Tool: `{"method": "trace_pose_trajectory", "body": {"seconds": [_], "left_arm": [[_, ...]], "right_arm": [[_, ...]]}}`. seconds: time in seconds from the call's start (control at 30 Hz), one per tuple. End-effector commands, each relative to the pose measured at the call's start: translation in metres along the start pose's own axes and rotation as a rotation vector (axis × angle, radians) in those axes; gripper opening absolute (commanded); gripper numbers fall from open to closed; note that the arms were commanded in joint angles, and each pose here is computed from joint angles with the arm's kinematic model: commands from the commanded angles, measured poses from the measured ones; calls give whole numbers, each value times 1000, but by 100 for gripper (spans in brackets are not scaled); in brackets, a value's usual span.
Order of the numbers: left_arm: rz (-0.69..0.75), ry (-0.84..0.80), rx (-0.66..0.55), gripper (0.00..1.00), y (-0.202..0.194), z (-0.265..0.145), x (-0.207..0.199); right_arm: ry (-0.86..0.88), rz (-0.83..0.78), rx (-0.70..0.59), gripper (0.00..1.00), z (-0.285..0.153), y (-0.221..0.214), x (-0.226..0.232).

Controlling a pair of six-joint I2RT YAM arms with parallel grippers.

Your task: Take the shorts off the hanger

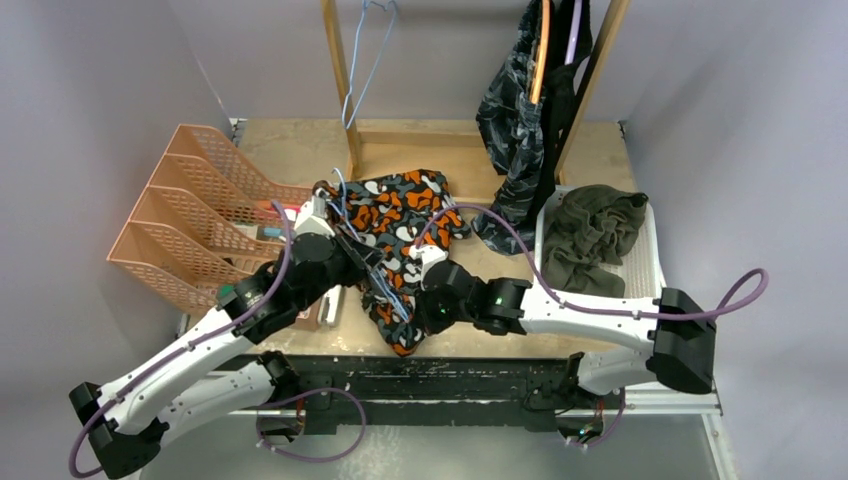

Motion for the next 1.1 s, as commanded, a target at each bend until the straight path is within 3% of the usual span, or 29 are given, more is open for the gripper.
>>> {"method": "trace_pose_trajectory", "body": {"seconds": [0.0,0.13,0.27,0.33,0.5,0.67,1.07], "left_arm": [[64,-36,12,0,5,-2,-10],[105,17,41,0,1,-8,3],[113,40,21,0,2,-23,15],[126,17,36,0,1,-32,19],[188,10,114,0,-8,-49,31],[226,-24,152,0,-10,-58,32],[413,-280,309,0,-20,-53,3]], "right_arm": [[-36,119,-154,0,-9,23,8],[70,162,-201,2,-17,24,14],[139,151,-197,33,-24,23,19],[137,132,-212,38,-28,26,20],[54,101,-294,46,-37,45,19],[-57,111,-381,47,-39,61,14],[-15,187,-584,53,-64,98,18]]}}
Point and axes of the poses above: each gripper's point midway between its finger pads, its own z axis out along the fingers, its own x axis along the line the jaws close on, y = z × x, the point moved 8 cm from there along -z, back along the fingers, and after that the axes turned 5 degrees about z, right-handed, at the moved point
